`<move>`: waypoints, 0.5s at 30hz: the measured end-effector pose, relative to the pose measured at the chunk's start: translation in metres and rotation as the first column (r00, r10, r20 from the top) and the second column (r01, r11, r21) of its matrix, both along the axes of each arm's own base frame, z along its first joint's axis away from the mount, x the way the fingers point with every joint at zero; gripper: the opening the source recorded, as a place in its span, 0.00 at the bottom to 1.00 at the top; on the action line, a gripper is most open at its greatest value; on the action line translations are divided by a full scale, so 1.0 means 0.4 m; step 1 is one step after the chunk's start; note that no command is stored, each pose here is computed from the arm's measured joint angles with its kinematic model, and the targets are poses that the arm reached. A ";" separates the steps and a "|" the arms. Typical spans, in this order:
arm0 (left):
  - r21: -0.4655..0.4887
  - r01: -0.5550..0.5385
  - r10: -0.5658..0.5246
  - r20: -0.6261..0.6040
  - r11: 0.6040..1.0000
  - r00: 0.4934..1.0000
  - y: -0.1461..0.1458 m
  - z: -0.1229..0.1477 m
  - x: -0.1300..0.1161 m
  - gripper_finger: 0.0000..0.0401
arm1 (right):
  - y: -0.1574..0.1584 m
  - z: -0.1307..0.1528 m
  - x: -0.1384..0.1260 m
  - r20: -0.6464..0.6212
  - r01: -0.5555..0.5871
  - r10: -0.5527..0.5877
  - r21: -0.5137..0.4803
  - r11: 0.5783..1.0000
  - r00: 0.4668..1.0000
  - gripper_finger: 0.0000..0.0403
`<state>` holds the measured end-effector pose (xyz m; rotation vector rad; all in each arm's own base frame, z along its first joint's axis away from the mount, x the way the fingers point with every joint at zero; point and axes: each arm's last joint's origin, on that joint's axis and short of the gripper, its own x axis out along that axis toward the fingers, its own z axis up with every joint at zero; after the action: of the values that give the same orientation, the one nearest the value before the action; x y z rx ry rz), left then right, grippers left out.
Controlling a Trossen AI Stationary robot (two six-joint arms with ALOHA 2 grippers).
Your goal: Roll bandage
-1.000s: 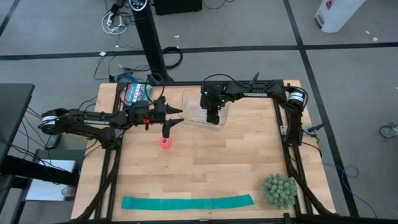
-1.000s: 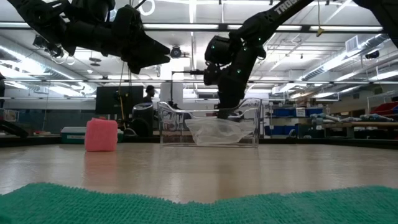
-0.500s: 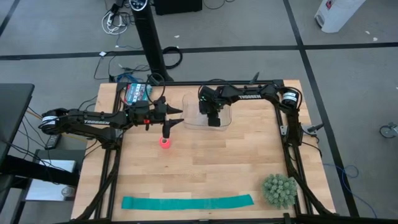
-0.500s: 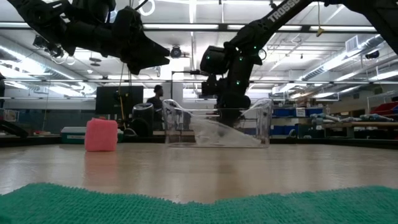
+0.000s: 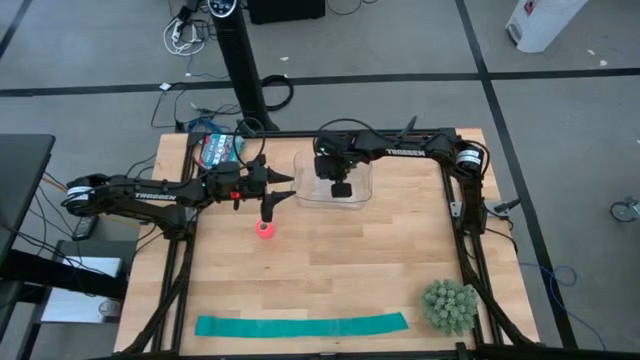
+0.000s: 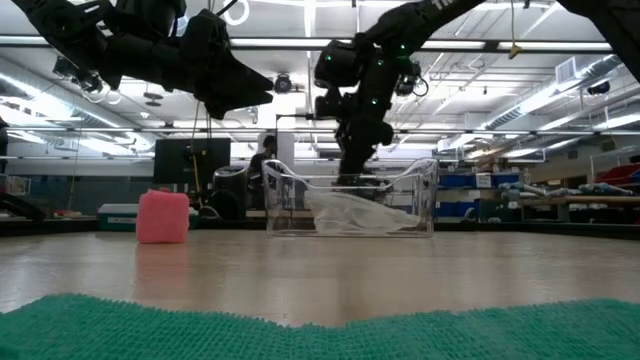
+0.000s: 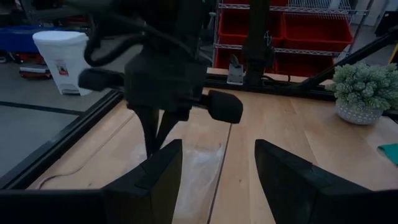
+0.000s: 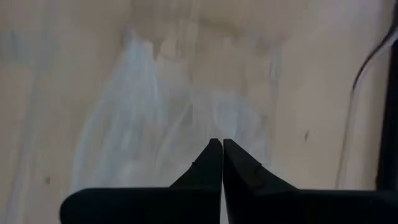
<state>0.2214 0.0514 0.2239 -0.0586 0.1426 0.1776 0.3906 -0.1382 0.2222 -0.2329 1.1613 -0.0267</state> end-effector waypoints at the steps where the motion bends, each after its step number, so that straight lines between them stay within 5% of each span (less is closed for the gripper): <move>1: -0.001 0.000 0.000 -0.001 1.000 1.000 0.000 0.000 0.000 0.52 | -0.001 0.006 0.004 0.012 0.002 -0.002 -0.003 1.000 1.000 0.02; 9: -0.017 0.001 -0.001 0.001 1.000 1.000 0.000 0.000 0.000 0.52 | 0.010 0.002 0.030 0.075 0.010 -0.011 0.010 1.000 0.997 0.23; 15: -0.022 0.005 -0.005 0.001 1.000 1.000 -0.001 -0.001 0.000 0.52 | 0.014 -0.066 0.040 -0.013 0.045 -0.044 0.062 0.997 0.999 0.46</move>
<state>0.2215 0.0510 0.2236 -0.0799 0.1438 0.1709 0.4066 -0.1326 0.1957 -0.1526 1.1768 -0.0285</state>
